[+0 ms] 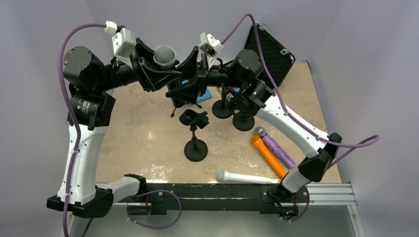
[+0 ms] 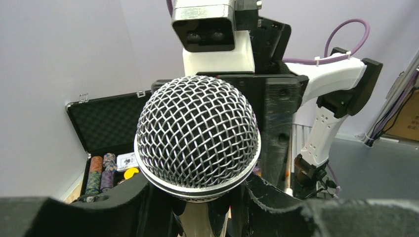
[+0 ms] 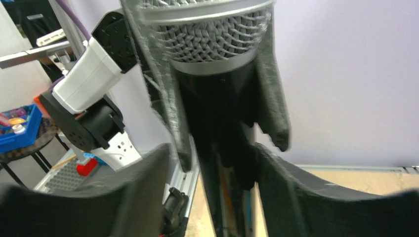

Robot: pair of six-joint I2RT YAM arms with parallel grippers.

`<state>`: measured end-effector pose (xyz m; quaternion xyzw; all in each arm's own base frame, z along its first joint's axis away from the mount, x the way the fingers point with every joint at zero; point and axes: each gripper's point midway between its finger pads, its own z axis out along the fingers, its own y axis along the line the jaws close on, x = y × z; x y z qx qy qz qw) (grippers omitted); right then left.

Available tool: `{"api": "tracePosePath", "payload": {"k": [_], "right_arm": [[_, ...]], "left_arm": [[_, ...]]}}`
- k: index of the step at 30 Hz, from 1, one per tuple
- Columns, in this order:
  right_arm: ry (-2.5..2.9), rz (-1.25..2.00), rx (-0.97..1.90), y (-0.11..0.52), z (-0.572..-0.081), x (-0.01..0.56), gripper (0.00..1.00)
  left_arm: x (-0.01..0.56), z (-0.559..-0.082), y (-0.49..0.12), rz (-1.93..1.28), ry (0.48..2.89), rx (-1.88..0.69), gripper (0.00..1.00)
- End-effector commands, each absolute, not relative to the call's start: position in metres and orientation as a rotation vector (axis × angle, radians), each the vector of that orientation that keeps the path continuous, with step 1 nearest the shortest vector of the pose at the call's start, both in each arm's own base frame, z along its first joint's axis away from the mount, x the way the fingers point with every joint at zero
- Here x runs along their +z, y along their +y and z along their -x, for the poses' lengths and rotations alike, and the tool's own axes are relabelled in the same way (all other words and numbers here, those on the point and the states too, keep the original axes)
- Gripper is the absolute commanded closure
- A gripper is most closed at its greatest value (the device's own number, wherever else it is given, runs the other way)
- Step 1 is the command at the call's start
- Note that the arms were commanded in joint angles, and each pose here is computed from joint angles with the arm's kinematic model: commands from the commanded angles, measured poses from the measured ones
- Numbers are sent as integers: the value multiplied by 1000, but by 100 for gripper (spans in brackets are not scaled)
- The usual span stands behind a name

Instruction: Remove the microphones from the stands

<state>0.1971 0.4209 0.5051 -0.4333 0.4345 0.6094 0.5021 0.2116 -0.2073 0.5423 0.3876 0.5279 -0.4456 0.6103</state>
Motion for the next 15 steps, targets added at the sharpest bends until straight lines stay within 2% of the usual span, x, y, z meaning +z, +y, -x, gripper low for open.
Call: {"api": "tracePosePath", "payload": {"k": [1,5,8,11,13,15], "right_arm": [[963,1032,1464,417,-192,534,45],[1000,1026,1457,421,-198,525,57],[1014,1032,1465,424,-200,520,63],[1008,1051,1479,424,-197,516,79],[994,1064,1472,419,-191,518,90],[977,1077,1420,409,-188,519,93]], "left_arm": [[554,-199,-206,-912,1166,-1026,100],[553,-199,-206,-914,1170,-1021,100],[551,-198,-205,-916,1176,-1015,100],[548,-200,-204,-901,1186,-1004,100],[550,-203,-202,-877,1193,-985,70],[556,-203,-200,-867,1184,-962,39]]}}
